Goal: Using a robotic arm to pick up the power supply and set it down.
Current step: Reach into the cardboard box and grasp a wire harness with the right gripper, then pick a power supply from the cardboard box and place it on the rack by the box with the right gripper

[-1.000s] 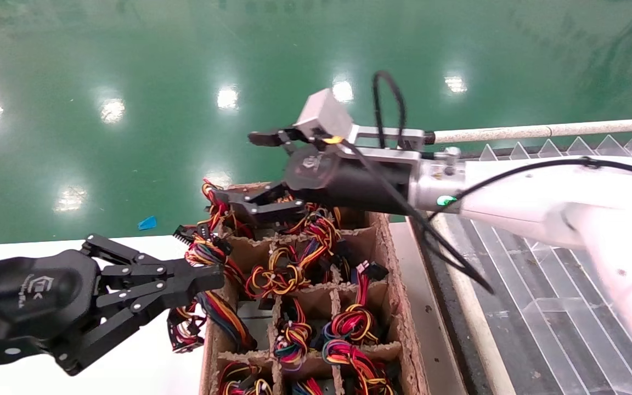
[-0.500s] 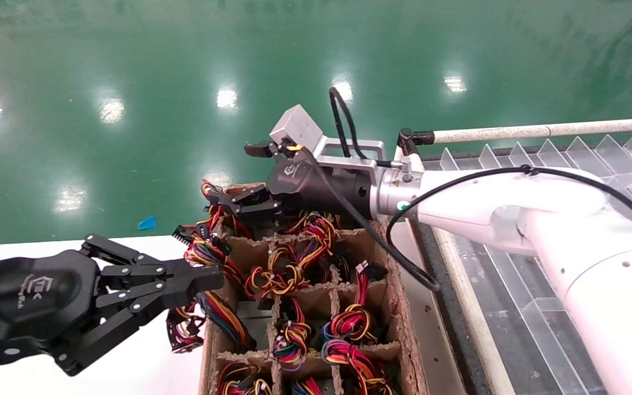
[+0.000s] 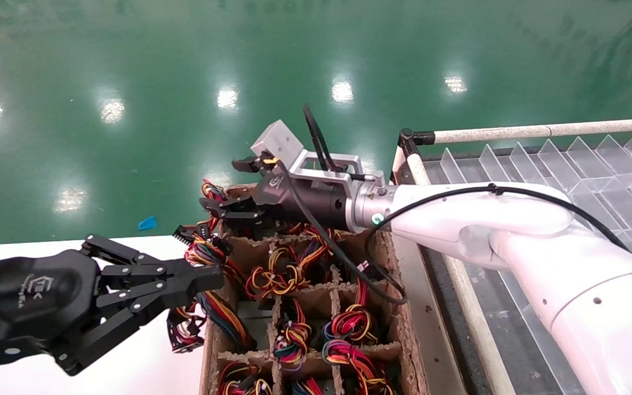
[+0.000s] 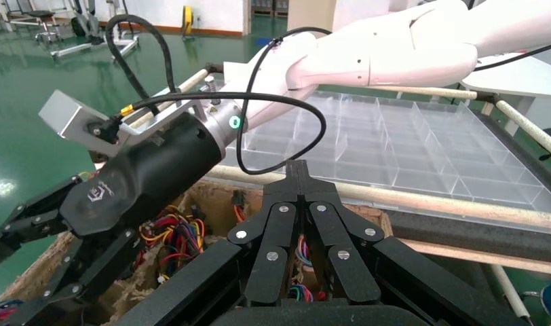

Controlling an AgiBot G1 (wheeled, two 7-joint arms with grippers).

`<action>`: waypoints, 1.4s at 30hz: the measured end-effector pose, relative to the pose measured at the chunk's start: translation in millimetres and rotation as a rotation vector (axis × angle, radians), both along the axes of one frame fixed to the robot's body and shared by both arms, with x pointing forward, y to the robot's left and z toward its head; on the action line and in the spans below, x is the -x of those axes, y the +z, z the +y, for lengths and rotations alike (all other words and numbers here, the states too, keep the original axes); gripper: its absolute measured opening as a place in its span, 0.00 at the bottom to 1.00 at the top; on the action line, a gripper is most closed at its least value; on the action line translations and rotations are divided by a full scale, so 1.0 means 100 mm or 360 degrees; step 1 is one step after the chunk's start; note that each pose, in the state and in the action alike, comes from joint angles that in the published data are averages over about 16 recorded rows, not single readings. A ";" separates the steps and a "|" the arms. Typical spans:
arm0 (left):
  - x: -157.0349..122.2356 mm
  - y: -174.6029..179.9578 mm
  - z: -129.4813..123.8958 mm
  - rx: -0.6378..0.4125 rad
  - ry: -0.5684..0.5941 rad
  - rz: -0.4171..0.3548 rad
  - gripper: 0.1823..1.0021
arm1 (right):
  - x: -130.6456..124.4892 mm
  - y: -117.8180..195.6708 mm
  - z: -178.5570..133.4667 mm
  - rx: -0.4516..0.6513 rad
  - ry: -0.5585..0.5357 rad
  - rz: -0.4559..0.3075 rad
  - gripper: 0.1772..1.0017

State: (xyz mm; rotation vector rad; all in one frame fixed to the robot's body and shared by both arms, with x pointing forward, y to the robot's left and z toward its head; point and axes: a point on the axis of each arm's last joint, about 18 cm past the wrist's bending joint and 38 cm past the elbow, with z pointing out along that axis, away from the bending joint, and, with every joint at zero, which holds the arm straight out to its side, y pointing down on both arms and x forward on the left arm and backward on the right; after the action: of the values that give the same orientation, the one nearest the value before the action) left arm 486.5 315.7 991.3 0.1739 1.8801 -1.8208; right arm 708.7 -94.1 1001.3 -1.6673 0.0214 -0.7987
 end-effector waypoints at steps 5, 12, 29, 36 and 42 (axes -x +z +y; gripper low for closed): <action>0.00 0.00 0.00 0.0000 0.0000 0.0000 0.01 | -0.01 -0.04 0.03 0.0004 -0.0011 0.0021 0.74; 0.00 0.00 0.00 0.0000 0.0000 0.0000 0.01 | -0.01 -0.06 0.02 0.0009 -0.0009 0.0050 0.54; 0.00 0.00 0.00 0.0000 0.0000 0.0000 0.01 | 0.07 -0.03 -0.14 0.0053 0.0088 0.0089 0.15; 0.00 0.00 0.00 0.0000 0.0000 0.0000 0.01 | 0.18 0.11 -0.21 0.0124 0.0178 0.0015 0.10; 0.00 0.00 0.00 0.0000 0.0000 0.0000 0.01 | 0.30 0.39 -0.29 0.0192 0.0247 -0.0126 0.09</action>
State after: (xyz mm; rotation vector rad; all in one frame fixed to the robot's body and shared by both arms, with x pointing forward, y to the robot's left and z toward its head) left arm 486.5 315.7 991.3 0.1739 1.8801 -1.8208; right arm 678.8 -123.1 1040.1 -1.7263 -0.2128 -0.7594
